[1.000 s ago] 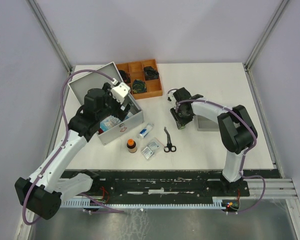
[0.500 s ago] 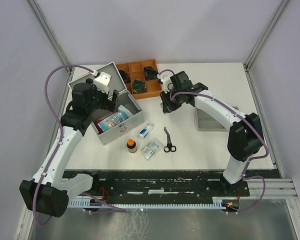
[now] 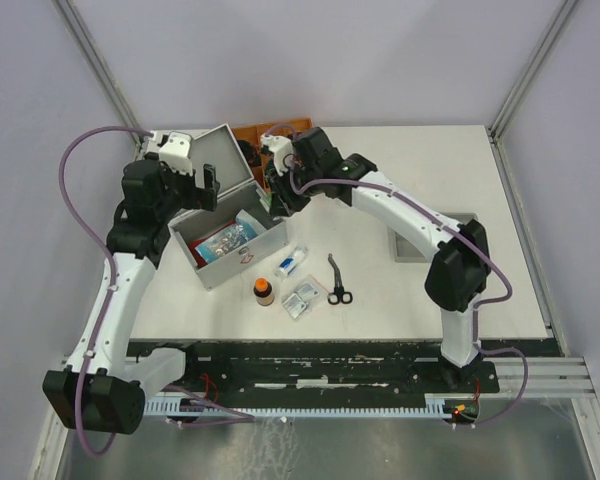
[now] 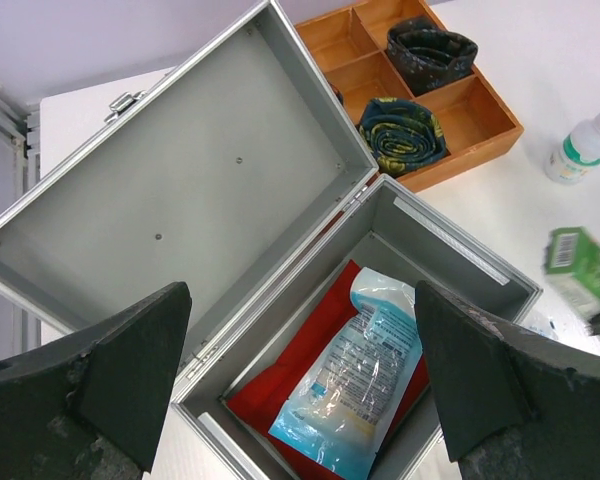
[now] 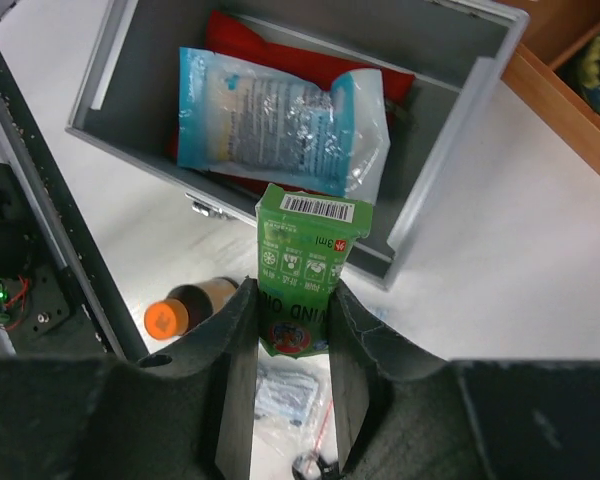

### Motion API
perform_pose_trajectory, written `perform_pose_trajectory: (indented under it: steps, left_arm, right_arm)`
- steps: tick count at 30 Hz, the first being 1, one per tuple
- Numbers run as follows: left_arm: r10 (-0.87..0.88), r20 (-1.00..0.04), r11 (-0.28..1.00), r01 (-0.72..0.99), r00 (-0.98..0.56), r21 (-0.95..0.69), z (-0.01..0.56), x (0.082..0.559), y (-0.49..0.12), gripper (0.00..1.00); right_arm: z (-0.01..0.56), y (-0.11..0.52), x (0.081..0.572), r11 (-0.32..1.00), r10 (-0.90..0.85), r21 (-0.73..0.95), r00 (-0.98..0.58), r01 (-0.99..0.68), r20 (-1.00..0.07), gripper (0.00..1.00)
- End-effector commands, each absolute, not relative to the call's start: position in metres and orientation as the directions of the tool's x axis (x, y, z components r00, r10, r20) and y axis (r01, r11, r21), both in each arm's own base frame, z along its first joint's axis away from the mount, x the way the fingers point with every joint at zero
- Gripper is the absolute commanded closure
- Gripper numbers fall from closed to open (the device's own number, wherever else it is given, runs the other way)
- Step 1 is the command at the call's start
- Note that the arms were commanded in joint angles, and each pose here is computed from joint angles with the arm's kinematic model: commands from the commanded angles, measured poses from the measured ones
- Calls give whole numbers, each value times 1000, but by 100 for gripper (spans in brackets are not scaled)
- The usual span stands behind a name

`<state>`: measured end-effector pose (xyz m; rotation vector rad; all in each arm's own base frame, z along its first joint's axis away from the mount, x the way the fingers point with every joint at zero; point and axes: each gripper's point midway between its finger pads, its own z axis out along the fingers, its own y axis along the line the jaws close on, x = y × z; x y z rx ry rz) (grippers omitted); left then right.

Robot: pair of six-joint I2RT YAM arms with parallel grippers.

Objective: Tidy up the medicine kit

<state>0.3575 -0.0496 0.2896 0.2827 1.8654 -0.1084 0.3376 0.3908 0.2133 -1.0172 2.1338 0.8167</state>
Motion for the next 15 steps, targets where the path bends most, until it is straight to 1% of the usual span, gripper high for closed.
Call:
perform_pose_trajectory:
  steps: [1, 6, 12, 15]
  left_arm:
    - [75, -985, 981, 191, -156, 45, 338, 356, -40, 1]
    - [73, -989, 983, 175, -131, 50, 344, 349, -34, 1]
    - [81, -989, 979, 198, -128, 54, 340, 345, -37, 1]
    - [86, -988, 976, 210, -126, 58, 340, 345, -38, 1]
  right_arm:
    - [217, 433, 337, 450, -411, 305, -498, -839, -763, 72]
    - [199, 464, 334, 422, -453, 314, -498, -850, -739, 72]
    - [180, 486, 340, 415, -481, 308, -494, -856, -724, 72]
    - [170, 491, 342, 419, -493, 304, -496, -855, -714, 69]
